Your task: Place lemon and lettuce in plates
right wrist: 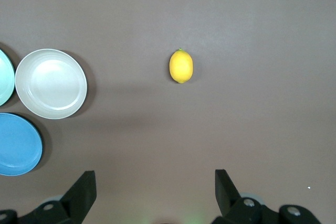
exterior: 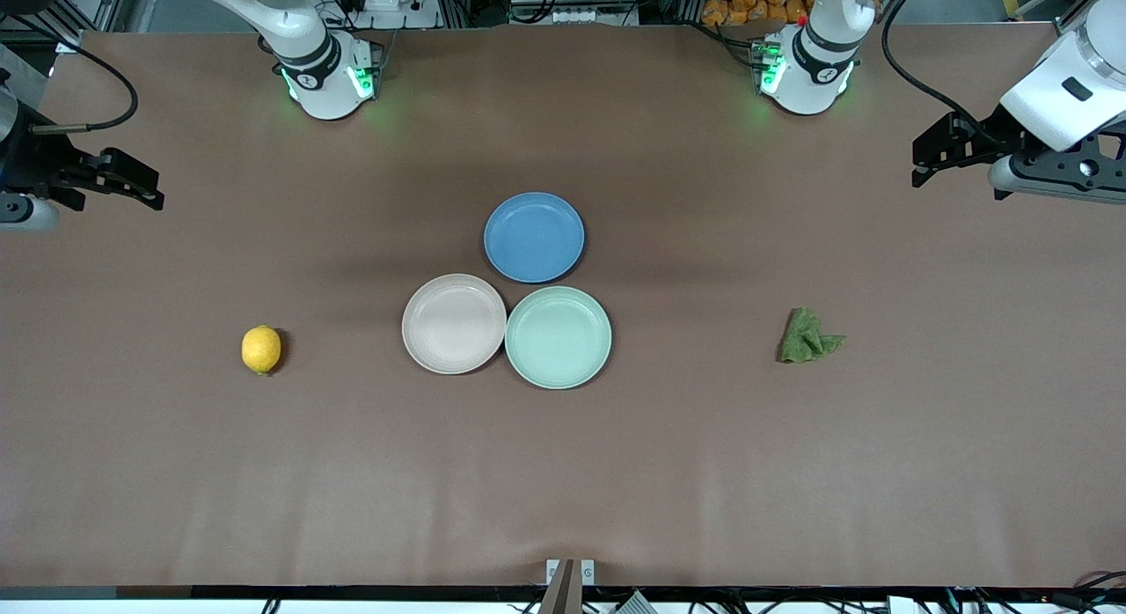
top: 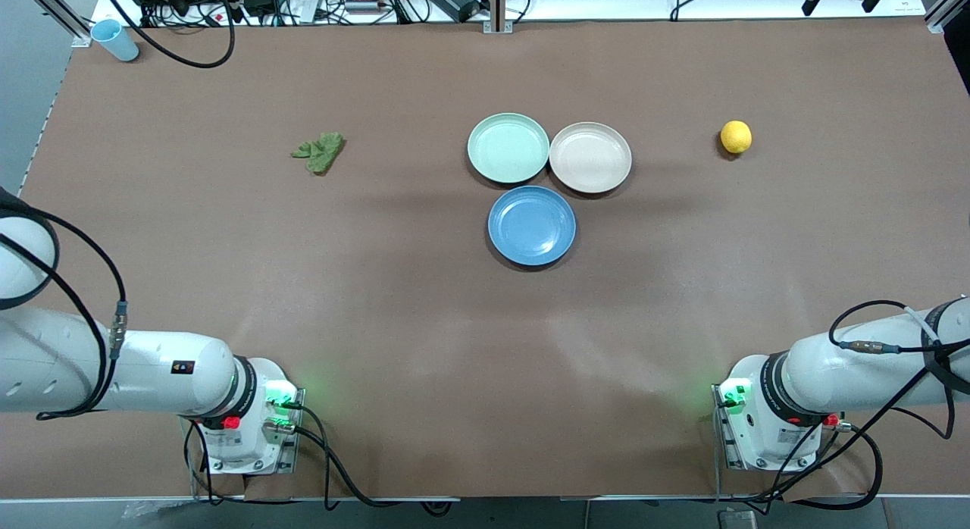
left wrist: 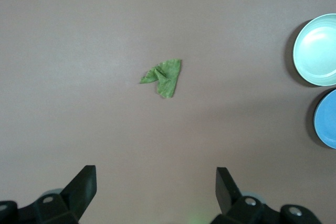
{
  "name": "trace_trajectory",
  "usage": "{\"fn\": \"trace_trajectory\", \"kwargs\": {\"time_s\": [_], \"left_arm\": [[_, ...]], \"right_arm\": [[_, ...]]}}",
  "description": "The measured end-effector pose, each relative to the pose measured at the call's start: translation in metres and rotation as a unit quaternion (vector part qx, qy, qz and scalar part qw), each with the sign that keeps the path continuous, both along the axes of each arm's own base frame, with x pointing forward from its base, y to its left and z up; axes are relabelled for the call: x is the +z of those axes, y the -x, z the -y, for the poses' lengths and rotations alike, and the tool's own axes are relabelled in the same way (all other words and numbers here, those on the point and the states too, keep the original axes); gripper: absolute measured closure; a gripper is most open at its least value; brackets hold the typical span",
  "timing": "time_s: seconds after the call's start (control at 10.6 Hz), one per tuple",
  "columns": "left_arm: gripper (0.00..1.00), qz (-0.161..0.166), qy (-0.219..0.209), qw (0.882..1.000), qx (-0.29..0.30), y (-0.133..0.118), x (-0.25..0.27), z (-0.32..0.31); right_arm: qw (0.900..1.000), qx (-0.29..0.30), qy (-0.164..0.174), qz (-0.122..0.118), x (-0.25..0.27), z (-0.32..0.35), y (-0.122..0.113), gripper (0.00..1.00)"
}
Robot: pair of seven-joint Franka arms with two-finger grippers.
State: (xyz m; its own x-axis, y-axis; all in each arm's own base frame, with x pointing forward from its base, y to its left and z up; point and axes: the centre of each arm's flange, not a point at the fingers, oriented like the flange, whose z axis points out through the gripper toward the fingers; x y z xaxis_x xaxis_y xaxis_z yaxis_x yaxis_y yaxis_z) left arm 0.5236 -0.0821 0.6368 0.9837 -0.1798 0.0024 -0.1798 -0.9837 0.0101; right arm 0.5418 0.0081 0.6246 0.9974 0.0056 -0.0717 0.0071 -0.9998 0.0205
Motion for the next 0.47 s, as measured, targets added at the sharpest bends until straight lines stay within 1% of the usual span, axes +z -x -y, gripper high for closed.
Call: {"fn": "trace_trajectory", "kwargs": {"time_s": [0.47], "left_arm": [[0.0, -0.002, 0.0, 1.0, 0.0, 0.0, -0.0017, 0.0]], "right_arm": [[1.0, -0.001, 0.0, 0.0, -0.0005, 0.0006, -0.0003, 0.0]]}}
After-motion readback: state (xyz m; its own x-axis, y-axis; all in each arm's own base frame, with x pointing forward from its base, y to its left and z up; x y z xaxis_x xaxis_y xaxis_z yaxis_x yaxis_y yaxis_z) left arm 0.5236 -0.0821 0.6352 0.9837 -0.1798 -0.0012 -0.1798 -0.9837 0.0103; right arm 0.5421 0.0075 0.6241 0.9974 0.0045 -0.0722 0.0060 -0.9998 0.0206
